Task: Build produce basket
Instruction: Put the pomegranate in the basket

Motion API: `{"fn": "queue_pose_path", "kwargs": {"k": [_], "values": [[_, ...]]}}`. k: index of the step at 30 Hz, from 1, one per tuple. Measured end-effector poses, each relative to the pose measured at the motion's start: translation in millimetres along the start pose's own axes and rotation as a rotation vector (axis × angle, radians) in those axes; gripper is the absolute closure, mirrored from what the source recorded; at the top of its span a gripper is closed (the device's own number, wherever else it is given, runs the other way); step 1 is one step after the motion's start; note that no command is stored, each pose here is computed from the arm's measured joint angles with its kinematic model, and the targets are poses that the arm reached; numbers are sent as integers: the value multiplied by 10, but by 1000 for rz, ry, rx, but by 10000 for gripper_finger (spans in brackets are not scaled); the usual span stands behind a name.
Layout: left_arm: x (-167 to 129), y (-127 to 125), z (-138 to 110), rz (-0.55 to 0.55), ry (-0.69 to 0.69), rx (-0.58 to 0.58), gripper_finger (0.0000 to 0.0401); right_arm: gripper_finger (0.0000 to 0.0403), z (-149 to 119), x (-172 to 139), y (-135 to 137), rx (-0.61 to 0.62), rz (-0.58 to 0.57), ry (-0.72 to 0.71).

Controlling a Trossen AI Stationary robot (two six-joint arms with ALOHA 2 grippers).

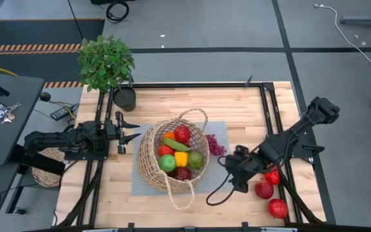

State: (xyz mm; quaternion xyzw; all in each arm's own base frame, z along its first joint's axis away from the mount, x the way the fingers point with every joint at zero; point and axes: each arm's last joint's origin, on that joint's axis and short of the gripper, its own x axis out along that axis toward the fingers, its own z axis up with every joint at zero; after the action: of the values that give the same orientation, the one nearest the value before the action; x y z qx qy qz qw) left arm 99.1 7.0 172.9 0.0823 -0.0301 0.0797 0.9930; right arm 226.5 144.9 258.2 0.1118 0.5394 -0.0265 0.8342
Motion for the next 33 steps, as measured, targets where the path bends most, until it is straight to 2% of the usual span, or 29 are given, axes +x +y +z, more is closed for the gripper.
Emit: {"fn": "queue_pose_path", "kwargs": {"k": [6, 12, 19, 27, 33], "values": [[0, 0, 0, 0, 0, 0, 241, 43, -221, -39, -38, 193, -118, 149], [0, 0, 1, 0, 0, 0, 241, 23, -393, -68, 26, 371, -143, 278], [0, 0, 0, -1, 1, 0, 241, 18, -580, -86, 140, 654, -202, 384], [0, 0, -3, -1, 4, 1, 241, 19, -834, -166, 309, 857, -244, 471], [0, 0, -3, 0, 3, 0, 241, 19, -943, -155, 363, 948, -314, 469]]}}
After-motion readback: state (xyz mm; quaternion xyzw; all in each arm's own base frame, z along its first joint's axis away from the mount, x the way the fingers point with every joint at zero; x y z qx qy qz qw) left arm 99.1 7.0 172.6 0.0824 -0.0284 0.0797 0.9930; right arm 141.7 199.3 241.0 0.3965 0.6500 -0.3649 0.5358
